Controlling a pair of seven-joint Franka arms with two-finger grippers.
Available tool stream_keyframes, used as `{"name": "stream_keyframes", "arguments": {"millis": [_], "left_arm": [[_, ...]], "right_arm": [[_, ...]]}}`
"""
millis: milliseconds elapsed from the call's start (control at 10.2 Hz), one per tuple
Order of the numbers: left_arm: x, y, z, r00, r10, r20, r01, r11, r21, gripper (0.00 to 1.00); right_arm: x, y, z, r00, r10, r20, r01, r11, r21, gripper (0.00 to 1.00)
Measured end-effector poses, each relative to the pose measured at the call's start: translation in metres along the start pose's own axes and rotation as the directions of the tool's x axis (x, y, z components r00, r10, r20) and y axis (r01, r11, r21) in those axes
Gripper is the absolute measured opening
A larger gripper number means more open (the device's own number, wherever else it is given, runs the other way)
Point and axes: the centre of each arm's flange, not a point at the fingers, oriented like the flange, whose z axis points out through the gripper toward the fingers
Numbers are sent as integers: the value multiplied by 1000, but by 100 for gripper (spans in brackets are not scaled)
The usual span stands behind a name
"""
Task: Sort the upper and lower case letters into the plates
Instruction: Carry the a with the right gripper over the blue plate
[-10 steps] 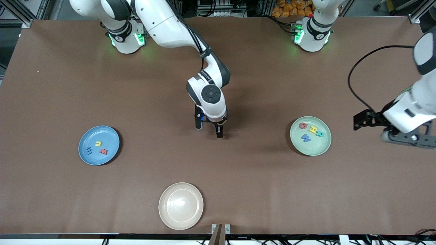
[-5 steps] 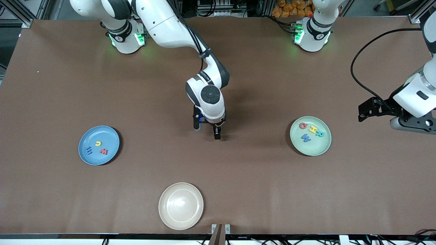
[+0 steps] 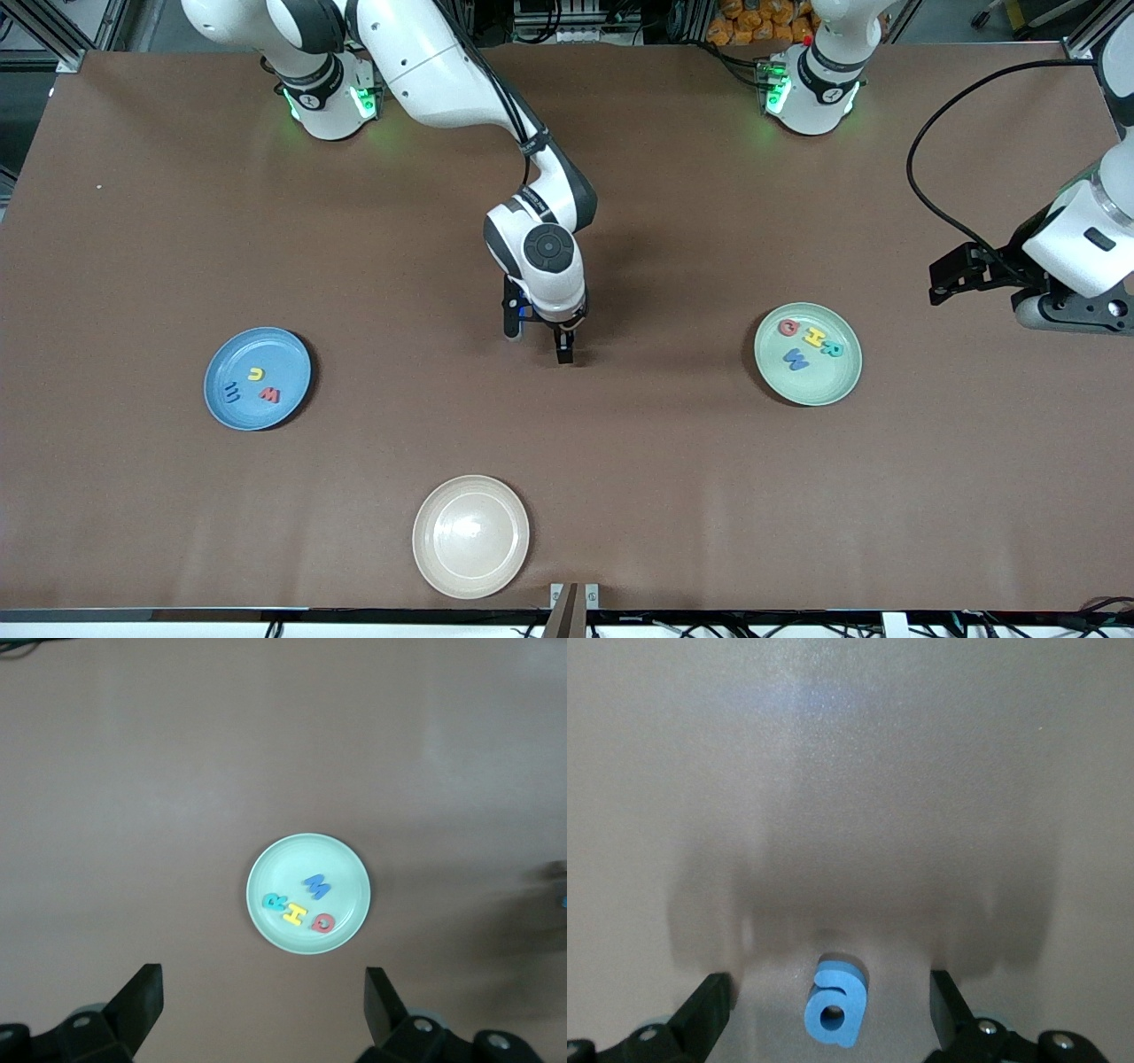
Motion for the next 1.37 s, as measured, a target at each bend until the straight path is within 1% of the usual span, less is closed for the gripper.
{"name": "stream_keyframes", "arguments": {"millis": [195, 489, 586, 684, 782, 879, 977, 1172, 1368], "left_arm": [[-10, 9, -8, 999, -45, 22, 44, 999, 13, 100], [-35, 17, -18, 998, -44, 47, 41, 998, 45, 100], [-48, 20, -20, 998, -40, 53, 38, 998, 50, 100], [-61, 23, -22, 998, -38, 56, 35, 998, 53, 100], [-71, 27, -24, 998, -31, 58, 28, 998, 56, 100], [-76, 29, -25, 998, -28, 60, 24, 998, 58, 100], [-78, 28, -23, 998, -29, 63, 25, 998, 59, 100], [-78, 26, -21, 997, -32, 68, 29, 998, 55, 100], [-78, 27, -21, 997, -35, 69, 33, 999, 30, 100]], "right_arm": [[-1, 0, -1, 1000, -1, 1, 1, 1000, 1, 100], [-2, 0, -2, 1000, -5, 1, 5, 1000, 5, 100], [-3, 0, -3, 1000, -14, -6, 14, 1000, 9, 89], [-5, 0, -5, 999, -32, -16, 33, 999, 21, 73], [-6, -1, -8, 999, -46, -24, 47, 998, 34, 54], [-7, -2, -10, 998, -53, -28, 54, 998, 41, 40], [-8, -3, -13, 998, -59, -31, 60, 997, 45, 29], [-8, -2, -12, 996, -79, -45, 82, 995, 50, 28], [-7, -3, -13, 987, -147, -66, 151, 987, 62, 27]]}}
